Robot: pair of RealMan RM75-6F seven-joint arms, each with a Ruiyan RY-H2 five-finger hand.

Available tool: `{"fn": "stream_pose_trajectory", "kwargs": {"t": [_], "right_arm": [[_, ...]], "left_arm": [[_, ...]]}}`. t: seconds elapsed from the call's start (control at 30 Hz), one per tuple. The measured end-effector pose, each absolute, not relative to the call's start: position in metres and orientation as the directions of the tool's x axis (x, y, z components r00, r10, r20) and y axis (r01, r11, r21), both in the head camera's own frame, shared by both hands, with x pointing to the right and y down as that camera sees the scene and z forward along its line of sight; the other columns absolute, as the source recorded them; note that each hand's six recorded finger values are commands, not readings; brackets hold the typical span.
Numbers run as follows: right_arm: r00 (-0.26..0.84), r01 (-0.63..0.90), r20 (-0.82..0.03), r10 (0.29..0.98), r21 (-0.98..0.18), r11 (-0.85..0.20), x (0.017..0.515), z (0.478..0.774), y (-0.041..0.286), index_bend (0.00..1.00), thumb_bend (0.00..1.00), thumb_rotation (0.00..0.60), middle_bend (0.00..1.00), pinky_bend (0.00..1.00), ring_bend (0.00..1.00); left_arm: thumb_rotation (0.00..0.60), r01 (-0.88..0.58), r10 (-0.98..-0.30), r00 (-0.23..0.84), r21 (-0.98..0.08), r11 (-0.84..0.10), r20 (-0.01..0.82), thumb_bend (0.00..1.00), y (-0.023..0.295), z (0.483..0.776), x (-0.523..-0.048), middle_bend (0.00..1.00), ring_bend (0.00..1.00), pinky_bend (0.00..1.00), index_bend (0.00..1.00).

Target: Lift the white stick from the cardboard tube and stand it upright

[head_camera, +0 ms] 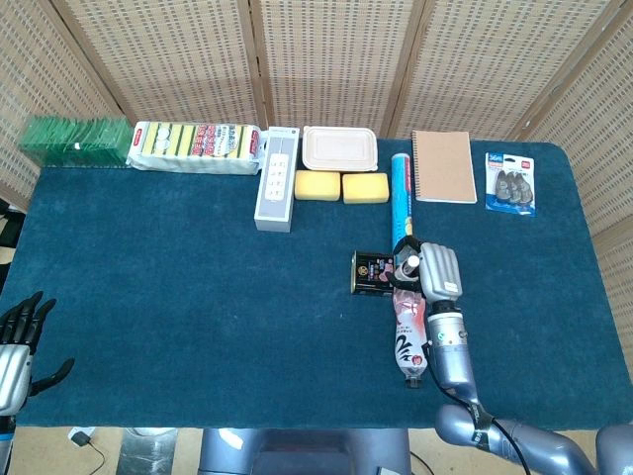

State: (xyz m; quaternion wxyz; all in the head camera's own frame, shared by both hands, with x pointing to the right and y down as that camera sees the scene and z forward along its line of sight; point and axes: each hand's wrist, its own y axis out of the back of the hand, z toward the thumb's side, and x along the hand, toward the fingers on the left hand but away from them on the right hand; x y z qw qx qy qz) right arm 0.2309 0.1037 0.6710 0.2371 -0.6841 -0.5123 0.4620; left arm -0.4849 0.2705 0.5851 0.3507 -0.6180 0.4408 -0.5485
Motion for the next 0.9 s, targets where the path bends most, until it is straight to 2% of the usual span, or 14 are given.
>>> {"fn": "stream_pose_trajectory", "kwargs": {"t": [0.5, 0.9], "right_arm": [[0.07, 0.413, -0.372, 0.926, -0.834, -0.366, 0.224, 0.669, 0.09, 0.55, 0.28, 0.6, 0.62, 0.67, 0.66], [0.064, 0.412, -0.356, 0.932, -0.842, -0.35, 0.222, 0.674, 0.084, 0.61, 0.31, 0.6, 0.68, 0.75, 0.75]], "left_arm": [[0.6, -0.158, -0.923, 0.012, -0.911, -0.382, 0.385, 0.19, 0.269, 0.59, -0.482, 0.0, 0.0, 0.07, 0.05], [0.6, -0.157, -0.919, 0.009, -0.907, -0.39, 0.394, 0.19, 0.268, 0.592, -0.482, 0.0, 0.0, 0.07, 0.05]]}}
